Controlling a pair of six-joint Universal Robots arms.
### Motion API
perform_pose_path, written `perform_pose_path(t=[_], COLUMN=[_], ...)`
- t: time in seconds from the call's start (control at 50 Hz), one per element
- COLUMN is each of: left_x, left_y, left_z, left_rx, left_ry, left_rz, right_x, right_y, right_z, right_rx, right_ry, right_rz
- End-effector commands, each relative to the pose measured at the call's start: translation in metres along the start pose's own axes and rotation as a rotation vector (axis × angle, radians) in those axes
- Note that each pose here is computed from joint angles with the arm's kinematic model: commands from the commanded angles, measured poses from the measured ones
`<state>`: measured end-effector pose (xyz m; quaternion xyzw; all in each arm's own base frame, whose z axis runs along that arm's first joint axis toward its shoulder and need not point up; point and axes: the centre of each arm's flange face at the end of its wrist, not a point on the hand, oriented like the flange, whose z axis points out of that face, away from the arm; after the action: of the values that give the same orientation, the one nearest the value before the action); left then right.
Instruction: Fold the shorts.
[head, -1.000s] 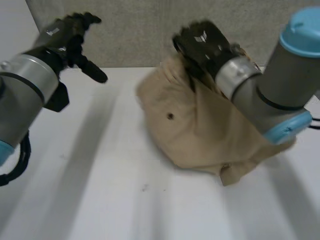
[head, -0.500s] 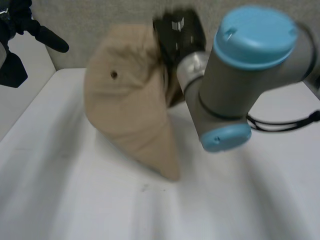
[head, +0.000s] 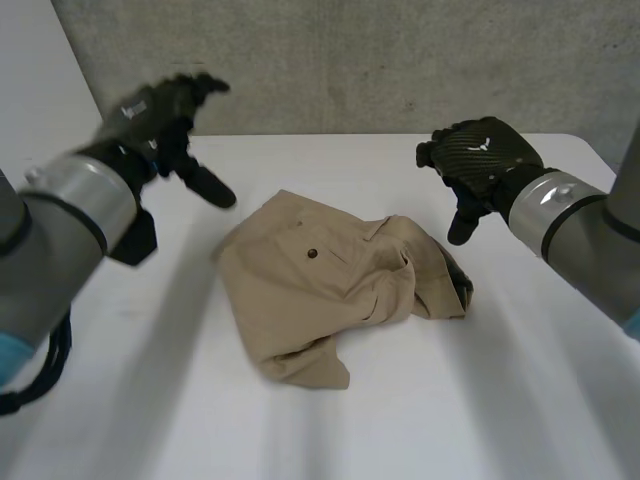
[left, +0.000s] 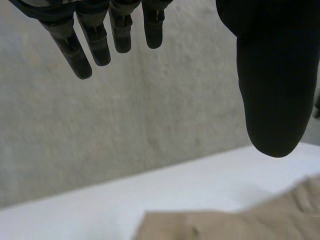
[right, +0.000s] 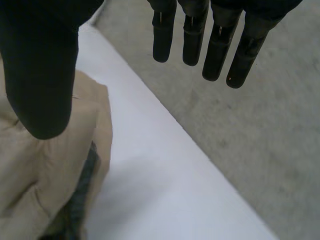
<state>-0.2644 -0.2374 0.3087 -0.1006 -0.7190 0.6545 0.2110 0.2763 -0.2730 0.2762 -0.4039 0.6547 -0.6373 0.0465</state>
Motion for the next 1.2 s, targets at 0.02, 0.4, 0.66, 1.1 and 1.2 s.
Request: perform_pose_path(t=[0.02, 0.4, 0.66, 1.1, 1.2], left_x=[0.012, 0.027, 0.026, 0.036, 0.029], left_y=[0.058, 0.154, 0.175, 0.020, 0.029], left_z=[-0.032, -0.053, -0.023, -0.013, -0.015], left_rx=[-0.201, -0.381, -0.324, 0.050, 0.004], left_ry=[0.014, -0.139, -0.243, 0.011, 0.002], left_rz=[-0.156, -0.138, -0.098, 0.330, 0.293], right_x=[-0.013, -0.044, -0.048, 0.005, -0.005], right_y=[-0.001, 0.046, 0.058, -0.016, -0.007], right_z=[0.001, 0.052, 0.057, 0.002, -0.005], right_rx=[0.061, 0.088, 0.056, 0.063, 0.032], right_ry=[-0.143, -0.342, -0.353, -0.070, -0.097], right_rz=[-0.281, -0.376, -0.372, -0.003, 0.009])
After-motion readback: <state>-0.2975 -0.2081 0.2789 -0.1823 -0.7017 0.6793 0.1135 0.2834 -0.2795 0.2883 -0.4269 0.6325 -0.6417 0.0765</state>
